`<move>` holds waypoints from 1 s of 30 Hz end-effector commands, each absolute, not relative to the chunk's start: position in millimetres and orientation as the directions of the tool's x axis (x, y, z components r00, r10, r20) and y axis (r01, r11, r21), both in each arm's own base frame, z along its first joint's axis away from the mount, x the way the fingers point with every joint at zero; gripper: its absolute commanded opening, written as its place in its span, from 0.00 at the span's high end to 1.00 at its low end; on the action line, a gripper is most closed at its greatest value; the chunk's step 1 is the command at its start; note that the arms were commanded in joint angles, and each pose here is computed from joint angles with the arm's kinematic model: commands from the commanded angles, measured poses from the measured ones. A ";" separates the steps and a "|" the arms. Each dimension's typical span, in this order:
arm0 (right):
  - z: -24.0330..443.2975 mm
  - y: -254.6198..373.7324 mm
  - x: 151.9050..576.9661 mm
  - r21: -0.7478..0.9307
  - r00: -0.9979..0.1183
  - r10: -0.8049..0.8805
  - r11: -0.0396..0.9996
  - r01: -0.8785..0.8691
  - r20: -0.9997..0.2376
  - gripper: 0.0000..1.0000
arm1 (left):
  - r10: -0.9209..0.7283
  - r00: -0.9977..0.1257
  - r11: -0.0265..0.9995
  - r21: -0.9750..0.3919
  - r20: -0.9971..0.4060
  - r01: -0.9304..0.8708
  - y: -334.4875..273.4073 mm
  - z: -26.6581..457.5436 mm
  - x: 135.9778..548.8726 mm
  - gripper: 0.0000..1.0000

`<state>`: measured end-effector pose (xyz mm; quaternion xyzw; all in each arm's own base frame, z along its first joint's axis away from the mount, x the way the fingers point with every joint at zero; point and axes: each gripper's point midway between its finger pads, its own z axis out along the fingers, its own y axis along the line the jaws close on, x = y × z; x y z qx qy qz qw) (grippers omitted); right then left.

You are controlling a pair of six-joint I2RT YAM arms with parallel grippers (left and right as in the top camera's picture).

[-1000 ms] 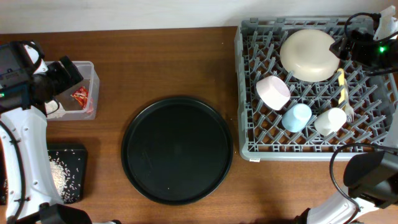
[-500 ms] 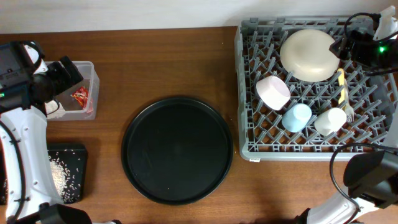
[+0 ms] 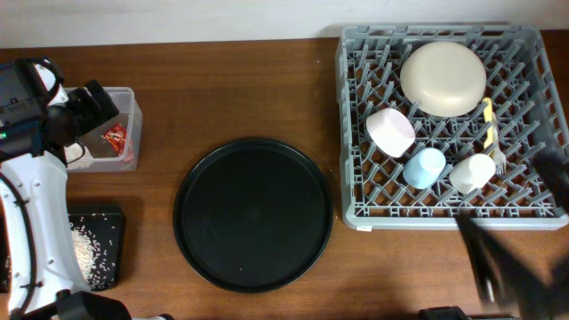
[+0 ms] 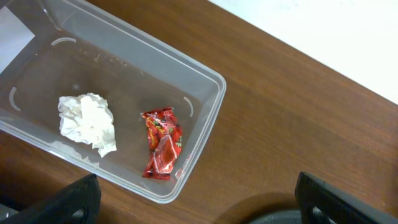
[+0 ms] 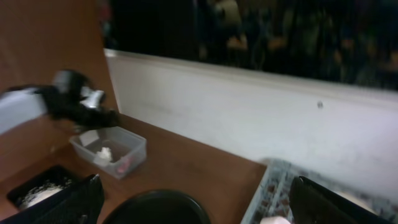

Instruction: Sort waste into correct bins and load items into the dishwasher rack

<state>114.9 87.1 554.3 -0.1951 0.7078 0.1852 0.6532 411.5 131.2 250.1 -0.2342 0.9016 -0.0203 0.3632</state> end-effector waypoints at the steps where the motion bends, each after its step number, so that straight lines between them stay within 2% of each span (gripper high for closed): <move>1: 558.7 78.6 40.9 -0.074 0.086 -0.036 0.861 -0.503 -0.996 0.02 | -0.439 -0.624 0.889 -0.213 -0.646 -0.405 131.3 251.4 412.2 0.01; 5: 530.8 62.4 -33.9 -0.123 0.224 -0.026 0.895 -0.429 -0.974 0.02 | -0.439 -0.624 0.889 -0.213 -0.646 -0.406 131.3 251.4 412.2 0.00; 9: 481.1 52.6 -42.2 -0.107 0.205 -0.029 0.918 -0.381 -0.978 0.02 | -0.439 -0.624 0.889 -0.213 -0.646 -0.406 131.3 251.4 412.2 0.01; 13: 440.7 55.3 6.8 -0.102 0.192 -0.030 0.921 -0.376 -0.981 0.02 | -0.439 -0.624 0.889 -0.213 -0.646 -0.406 131.3 251.4 412.2 0.01; 20: 414.0 57.3 113.0 -0.151 0.386 -0.020 0.938 -0.313 -0.922 0.02 | -0.439 -0.624 0.889 -0.213 -0.646 -0.406 131.3 251.4 412.2 0.01; 27: 337.5 47.3 192.6 -0.151 0.400 -0.046 0.960 -0.236 -0.916 0.02 | -0.439 -0.624 0.889 -0.213 -0.646 -0.406 131.3 251.4 412.2 0.01; 30: 296.6 24.8 217.7 0.010 0.345 0.066 0.987 -0.161 -0.936 0.02 | -0.439 -0.624 0.889 -0.213 -0.646 -0.406 131.3 251.4 412.2 0.01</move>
